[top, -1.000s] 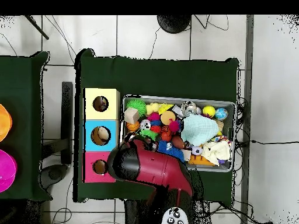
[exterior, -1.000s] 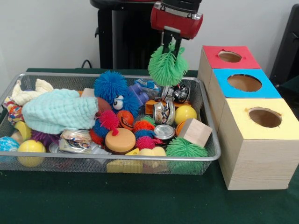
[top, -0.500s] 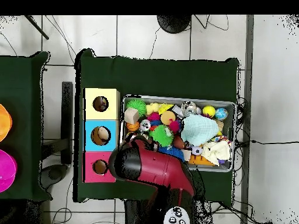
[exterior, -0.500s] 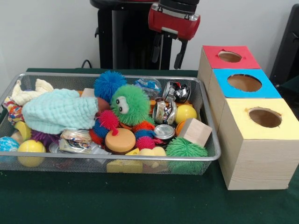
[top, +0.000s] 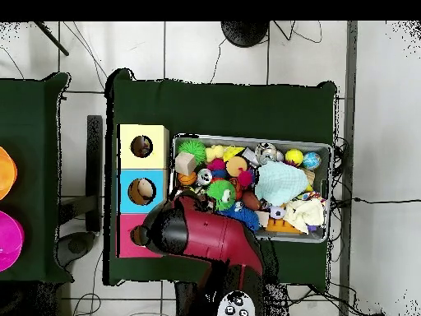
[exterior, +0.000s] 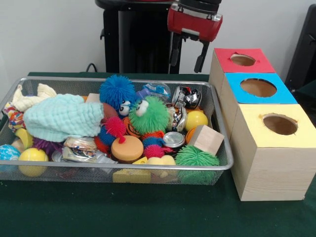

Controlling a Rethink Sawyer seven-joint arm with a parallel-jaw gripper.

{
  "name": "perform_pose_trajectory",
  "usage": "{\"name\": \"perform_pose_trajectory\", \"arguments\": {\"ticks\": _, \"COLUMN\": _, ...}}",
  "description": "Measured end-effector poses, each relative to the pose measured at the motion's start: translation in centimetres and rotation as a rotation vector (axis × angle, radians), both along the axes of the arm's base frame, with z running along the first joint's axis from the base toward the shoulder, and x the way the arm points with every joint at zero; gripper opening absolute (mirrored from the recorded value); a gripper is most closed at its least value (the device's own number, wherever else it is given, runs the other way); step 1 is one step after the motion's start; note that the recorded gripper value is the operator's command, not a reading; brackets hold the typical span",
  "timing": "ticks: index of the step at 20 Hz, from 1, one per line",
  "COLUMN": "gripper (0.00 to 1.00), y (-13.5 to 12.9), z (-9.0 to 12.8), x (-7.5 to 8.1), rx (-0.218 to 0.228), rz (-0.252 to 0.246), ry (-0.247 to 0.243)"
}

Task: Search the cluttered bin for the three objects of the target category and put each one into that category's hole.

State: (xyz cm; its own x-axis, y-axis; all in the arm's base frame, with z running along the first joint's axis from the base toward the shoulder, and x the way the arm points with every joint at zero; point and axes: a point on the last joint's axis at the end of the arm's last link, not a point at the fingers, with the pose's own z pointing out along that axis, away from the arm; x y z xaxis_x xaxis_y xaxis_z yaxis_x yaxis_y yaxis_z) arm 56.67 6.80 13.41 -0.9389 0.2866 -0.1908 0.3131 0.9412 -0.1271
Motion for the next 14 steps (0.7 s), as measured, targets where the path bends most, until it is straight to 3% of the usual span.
{"name": "perform_pose_trajectory", "arguments": {"ticks": 7, "gripper": 1.00, "y": -1.3, "z": 1.9, "x": 1.6, "rx": -0.003, "rz": -0.016, "ry": -0.049}}
{"name": "perform_pose_trajectory", "arguments": {"ticks": 14, "gripper": 1.00, "y": -5.9, "z": 4.5, "x": 3.2, "rx": -0.003, "rz": -0.065, "ry": -0.106}}
